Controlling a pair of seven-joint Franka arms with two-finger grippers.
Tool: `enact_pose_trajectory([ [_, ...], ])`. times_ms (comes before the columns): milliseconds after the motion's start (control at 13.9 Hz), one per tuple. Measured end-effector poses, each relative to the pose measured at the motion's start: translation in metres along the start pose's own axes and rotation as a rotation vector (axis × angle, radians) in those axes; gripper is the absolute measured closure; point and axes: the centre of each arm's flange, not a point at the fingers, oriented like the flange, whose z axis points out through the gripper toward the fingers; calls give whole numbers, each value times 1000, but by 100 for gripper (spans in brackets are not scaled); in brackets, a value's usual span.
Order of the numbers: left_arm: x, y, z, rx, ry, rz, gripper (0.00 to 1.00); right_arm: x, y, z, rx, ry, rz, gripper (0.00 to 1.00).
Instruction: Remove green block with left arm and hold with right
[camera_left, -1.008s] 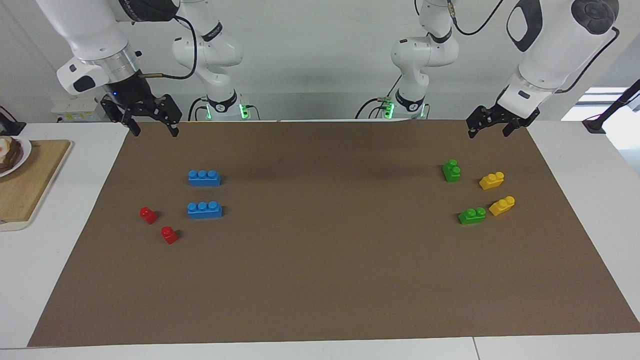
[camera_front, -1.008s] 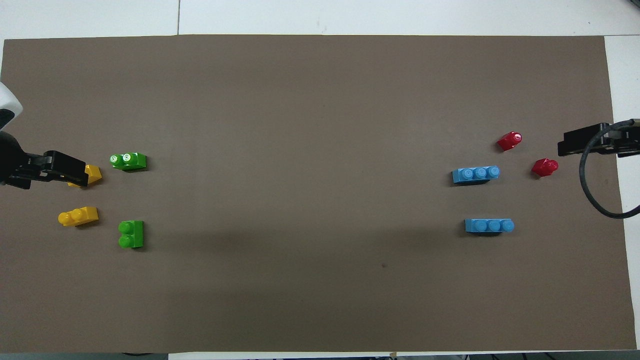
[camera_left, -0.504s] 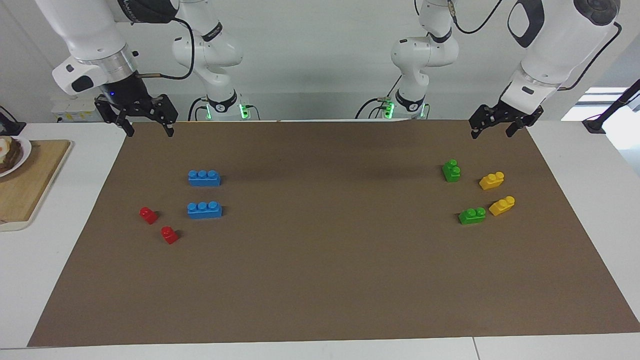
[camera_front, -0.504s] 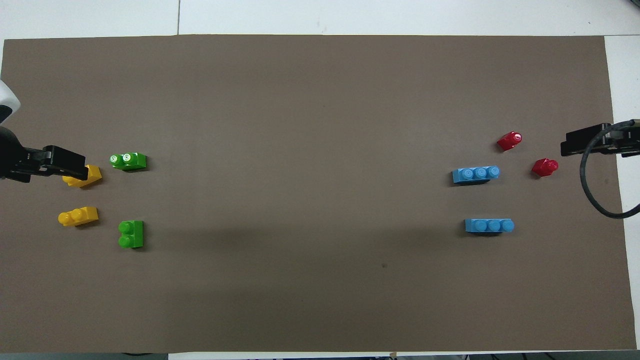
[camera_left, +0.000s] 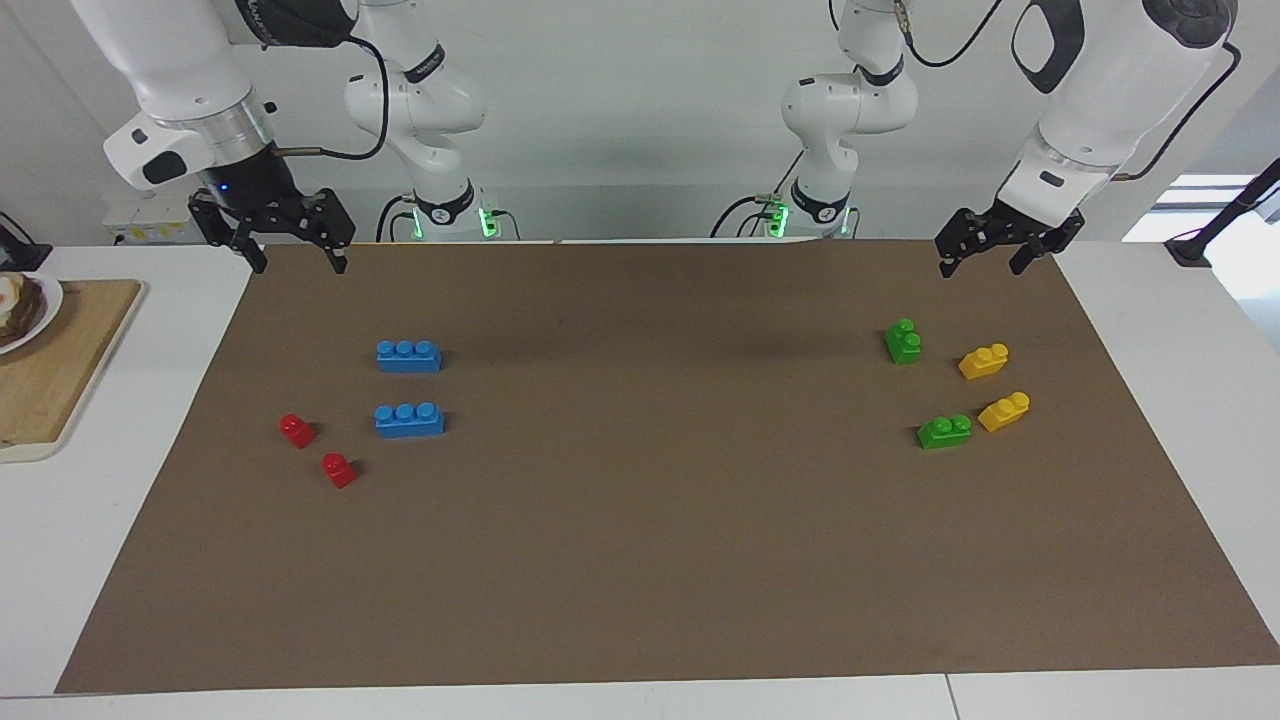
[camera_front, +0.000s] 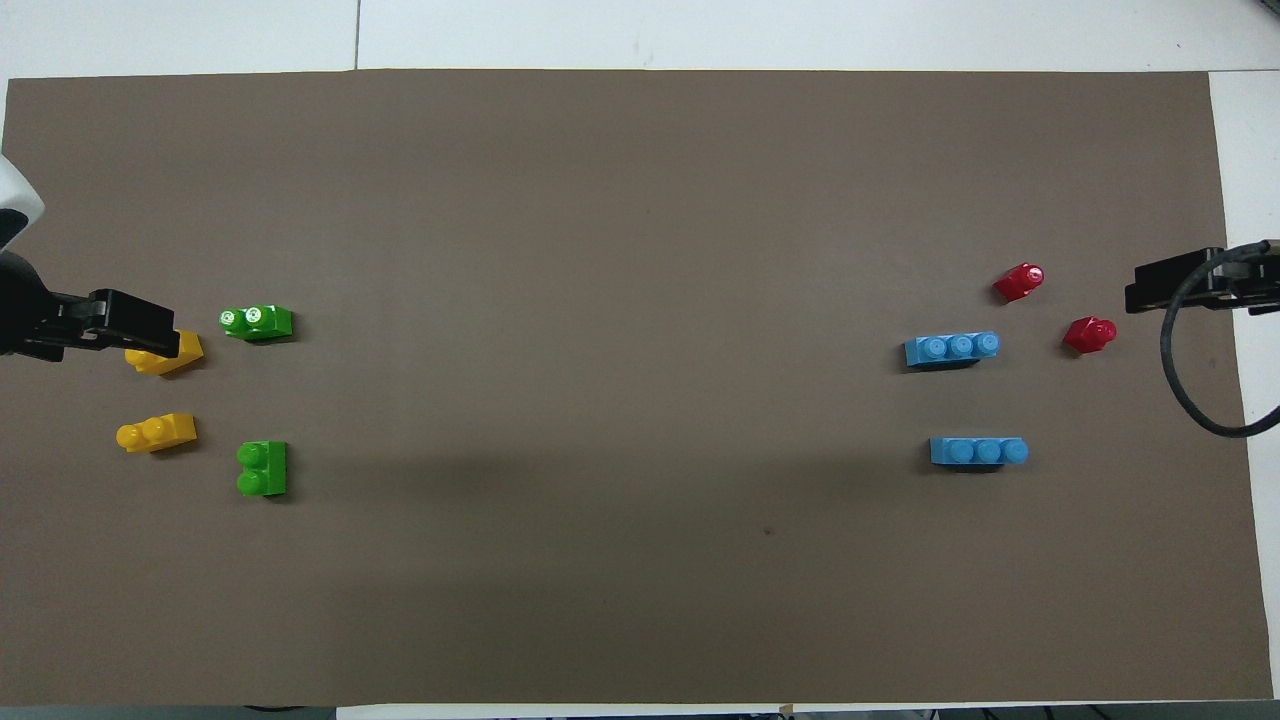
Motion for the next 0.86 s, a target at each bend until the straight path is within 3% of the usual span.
enact_pose_trajectory([
  [864, 0, 4, 0, 1, 2, 8, 0, 0, 1, 0, -12, 0, 0, 0],
])
